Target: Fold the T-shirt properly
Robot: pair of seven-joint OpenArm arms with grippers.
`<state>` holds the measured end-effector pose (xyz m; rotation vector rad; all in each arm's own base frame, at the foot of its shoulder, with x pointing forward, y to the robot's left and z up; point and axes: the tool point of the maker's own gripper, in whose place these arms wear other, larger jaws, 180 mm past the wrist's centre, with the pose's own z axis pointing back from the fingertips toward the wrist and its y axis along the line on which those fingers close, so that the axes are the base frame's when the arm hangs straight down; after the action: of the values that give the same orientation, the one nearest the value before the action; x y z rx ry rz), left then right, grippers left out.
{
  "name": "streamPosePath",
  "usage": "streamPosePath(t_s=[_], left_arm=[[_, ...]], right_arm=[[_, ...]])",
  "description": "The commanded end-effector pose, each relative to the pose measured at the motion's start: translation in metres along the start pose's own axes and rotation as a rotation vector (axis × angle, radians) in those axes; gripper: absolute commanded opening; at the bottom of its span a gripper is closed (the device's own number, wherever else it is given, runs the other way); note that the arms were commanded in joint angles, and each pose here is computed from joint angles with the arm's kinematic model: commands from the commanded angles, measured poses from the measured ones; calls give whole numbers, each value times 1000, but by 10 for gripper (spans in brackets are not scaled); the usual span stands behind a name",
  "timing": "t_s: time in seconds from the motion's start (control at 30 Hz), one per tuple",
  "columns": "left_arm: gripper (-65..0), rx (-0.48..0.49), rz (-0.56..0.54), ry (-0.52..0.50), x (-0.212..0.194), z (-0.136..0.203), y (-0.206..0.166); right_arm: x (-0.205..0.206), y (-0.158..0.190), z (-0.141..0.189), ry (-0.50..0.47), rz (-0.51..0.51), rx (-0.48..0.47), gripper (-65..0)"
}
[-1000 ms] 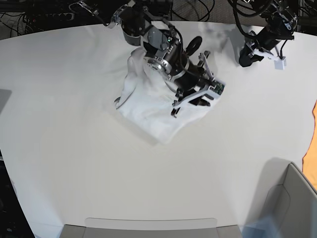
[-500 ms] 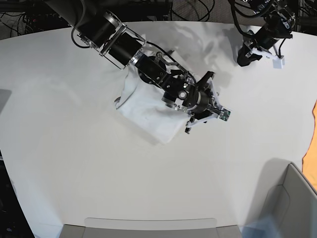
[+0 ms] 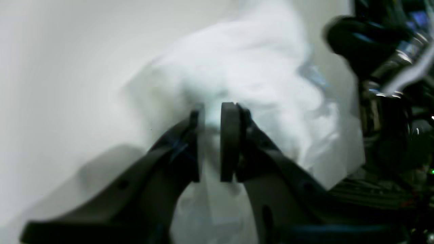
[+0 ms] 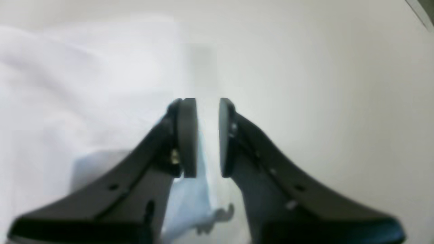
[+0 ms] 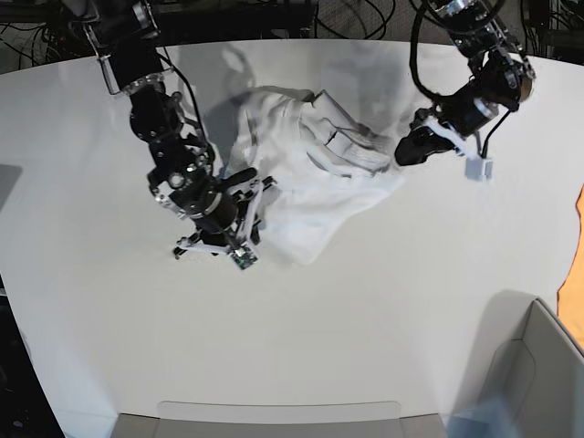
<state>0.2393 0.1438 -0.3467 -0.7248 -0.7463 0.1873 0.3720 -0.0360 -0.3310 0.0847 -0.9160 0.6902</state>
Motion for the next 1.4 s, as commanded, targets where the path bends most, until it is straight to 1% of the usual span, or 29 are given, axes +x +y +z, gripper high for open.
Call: streamPosePath(t_s=[0.0, 0.03, 0.07, 0.17, 0.3, 0.37, 0.5, 0.6, 0.7, 0.83, 0.93, 1.0, 1.13, 1.3, 1.37], left_arm=[[-607, -18, -33, -31, 9, 1, -9], [-636, -34, -51, -36, 11, -2, -16], [-650, -50, -63, -37, 12, -5, -22], [-650, -101, -88, -6, 6, -16, -39], [-650, -197, -144, 71, -13, -33, -74], [-650, -226, -187, 119, -26, -37, -90], [-650, -239, -298, 237, -57, -51, -112], [-650, -202, -420, 349, -85, -62, -118], [-650, -128, -541, 391, -95, -72, -113], [-650, -34, -641, 519, -123, -82, -90], [-650, 51, -685, 568, -119, -84, -60], [-650, 107, -687, 556, -107, -79, -41], [-650, 222, -629, 469, -71, -67, -4], [-650, 380, -579, 262, 32, -56, 41], [-650, 416, -576, 176, 66, -47, 43]], right_arm=[[28, -12, 8, -101, -7, -24, -603], [21, -24, 12, -89, -15, -49, -631], [11, -35, 15, -71, -18, -71, -650], [-21, -56, 21, 6, -1, -110, -650], [-55, -67, 21, 88, -6, -126, -650], [-63, -77, 24, 101, -36, -149, -650], [-76, -99, 34, 111, -102, -210, -650], [-82, -106, 39, 117, -119, -230, -650], [-86, -106, 42, 121, -123, -232, -650], [-92, -102, 42, 131, -126, -226, -650], [-93, -98, 43, 132, -124, -221, -650], [-93, -94, 45, 126, -121, -217, -650], [-88, -87, 51, 108, -108, -210, -650], [-91, -69, 59, 101, -96, -185, -650], [-90, -61, 63, 96, -92, -174, -650]])
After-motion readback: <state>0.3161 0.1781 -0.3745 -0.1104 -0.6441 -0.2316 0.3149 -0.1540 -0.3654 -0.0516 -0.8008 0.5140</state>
